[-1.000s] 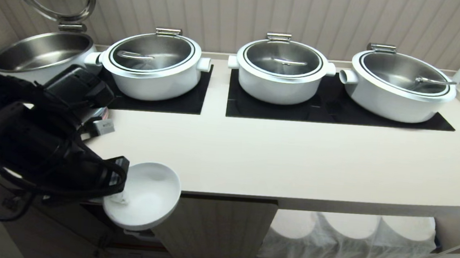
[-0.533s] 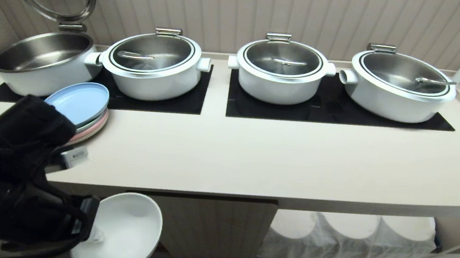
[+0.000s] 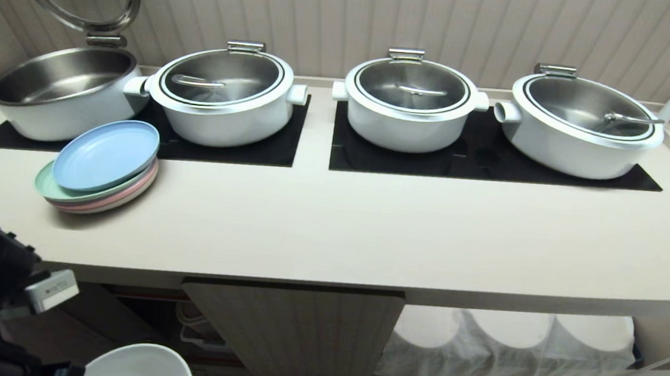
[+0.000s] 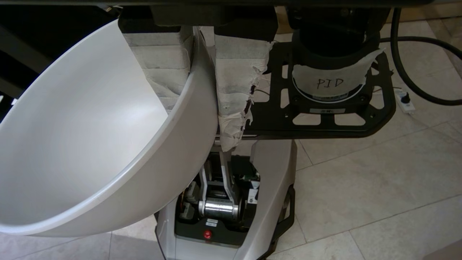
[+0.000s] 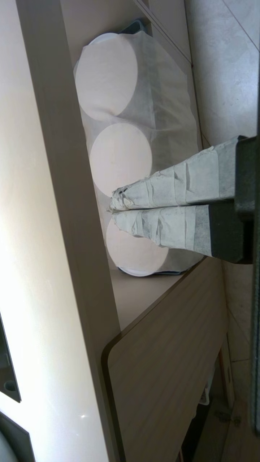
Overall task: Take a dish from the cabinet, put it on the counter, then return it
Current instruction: Put it back into the cabinet
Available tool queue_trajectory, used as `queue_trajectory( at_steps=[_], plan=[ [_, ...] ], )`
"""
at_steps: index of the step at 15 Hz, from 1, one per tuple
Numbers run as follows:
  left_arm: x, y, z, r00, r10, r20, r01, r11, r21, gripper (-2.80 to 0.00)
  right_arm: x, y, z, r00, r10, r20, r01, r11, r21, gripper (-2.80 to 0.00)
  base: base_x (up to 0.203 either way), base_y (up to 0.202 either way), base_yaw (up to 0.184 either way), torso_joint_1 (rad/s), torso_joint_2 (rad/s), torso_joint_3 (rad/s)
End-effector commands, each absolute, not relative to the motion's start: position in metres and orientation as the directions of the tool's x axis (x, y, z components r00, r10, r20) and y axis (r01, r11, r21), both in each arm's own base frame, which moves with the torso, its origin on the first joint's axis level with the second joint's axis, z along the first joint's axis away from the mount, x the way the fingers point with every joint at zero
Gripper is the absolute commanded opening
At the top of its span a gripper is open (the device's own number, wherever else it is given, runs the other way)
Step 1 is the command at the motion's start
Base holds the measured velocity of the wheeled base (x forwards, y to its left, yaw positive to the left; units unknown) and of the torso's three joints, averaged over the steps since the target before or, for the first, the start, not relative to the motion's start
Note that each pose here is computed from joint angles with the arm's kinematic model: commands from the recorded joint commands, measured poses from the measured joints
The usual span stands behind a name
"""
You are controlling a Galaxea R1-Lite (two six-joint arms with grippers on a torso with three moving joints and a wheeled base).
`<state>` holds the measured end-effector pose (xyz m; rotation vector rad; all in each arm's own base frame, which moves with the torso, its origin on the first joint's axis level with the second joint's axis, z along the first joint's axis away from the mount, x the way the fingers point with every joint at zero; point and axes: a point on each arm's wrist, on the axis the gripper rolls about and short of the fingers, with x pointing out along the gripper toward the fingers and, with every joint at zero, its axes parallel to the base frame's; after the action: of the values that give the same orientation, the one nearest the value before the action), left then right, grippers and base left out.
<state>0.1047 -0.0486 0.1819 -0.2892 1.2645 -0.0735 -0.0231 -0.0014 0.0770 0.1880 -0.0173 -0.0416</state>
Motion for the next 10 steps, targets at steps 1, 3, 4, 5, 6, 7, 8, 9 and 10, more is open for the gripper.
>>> queue_trajectory(
  at_steps=[1, 3, 4, 5, 6, 7, 8, 9, 10],
  plan=[
    [0.098, -0.0458, 0.1809, 0.307, -0.22, -0.926, -0.109, 0.958, -0.264, -2.8, -0.0229, -0.0014, 0.077, 0.999, -0.043, 0.012, 0.04, 0.981, 0.188, -2.8, 0.0, 0.0, 0.0, 0.0, 0.0, 0.0],
    [0.0972, -0.0455, 0.1799, 0.304, -0.219, -0.927, -0.108, 0.959, -0.262, -2.8, -0.0229, -0.0014, 0.077, 0.999, -0.043, 0.012, 0.04, 0.981, 0.188, -2.8, 0.0, 0.0, 0.0, 0.0, 0.0, 0.0],
    [0.0963, -0.0451, 0.1786, 0.3, -0.217, -0.929, -0.109, 0.96, -0.259, -2.8, -0.0229, -0.0014, 0.077, 0.999, -0.043, 0.012, 0.04, 0.981, 0.188, -2.8, 0.0, 0.0, 0.0, 0.0, 0.0, 0.0],
    [0.0937, -0.0442, 0.1772, 0.299, -0.218, -0.929, -0.106, 0.96, -0.259, -2.8, -0.0229, -0.0014, 0.077, 0.999, -0.043, 0.012, 0.04, 0.981, 0.188, -2.8, 0.0, 0.0, 0.0, 0.0, 0.0, 0.0],
    [0.0919, -0.044, 0.1775, 0.303, -0.221, -0.927, -0.1, 0.96, -0.262, -2.8, -0.0229, -0.0014, 0.077, 0.999, -0.043, 0.012, 0.04, 0.981, 0.188, -2.8, 0.0, 0.0, 0.0, 0.0, 0.0, 0.0],
    [0.0914, -0.0437, 0.1778, 0.305, -0.222, -0.926, -0.099, 0.96, -0.263, -2.8, -0.0229, -0.0014, 0.077, 0.999, -0.043, 0.012, 0.04, 0.981, 0.188, -2.8, 0.0, 0.0, 0.0, 0.0, 0.0, 0.0],
    [0.0912, -0.0436, 0.178, 0.307, -0.223, -0.925, -0.098, 0.96, -0.264, -2.8, -0.0229, -0.0014, 0.077, 0.999, -0.043, 0.012, 0.04, 0.981, 0.188, -2.8, 0.0, 0.0, 0.0, 0.0, 0.0, 0.0],
    [0.0908, -0.0437, 0.1781, 0.308, -0.224, -0.925, -0.096, 0.96, -0.265, -2.8, -0.0229, -0.0014, 0.077, 0.999, -0.043, 0.012, 0.04, 0.981, 0.188, -2.8, 0.0, 0.0, 0.0, 0.0, 0.0, 0.0],
    [0.0908, -0.0439, 0.178, 0.307, -0.223, -0.925, -0.092, 0.96, -0.263, -2.8, -0.0229, -0.0014, 0.077, 0.999, -0.043, 0.012, 0.04, 0.981, 0.188, -2.8, 0.0, 0.0, 0.0, 0.0, 0.0, 0.0]
  ],
)
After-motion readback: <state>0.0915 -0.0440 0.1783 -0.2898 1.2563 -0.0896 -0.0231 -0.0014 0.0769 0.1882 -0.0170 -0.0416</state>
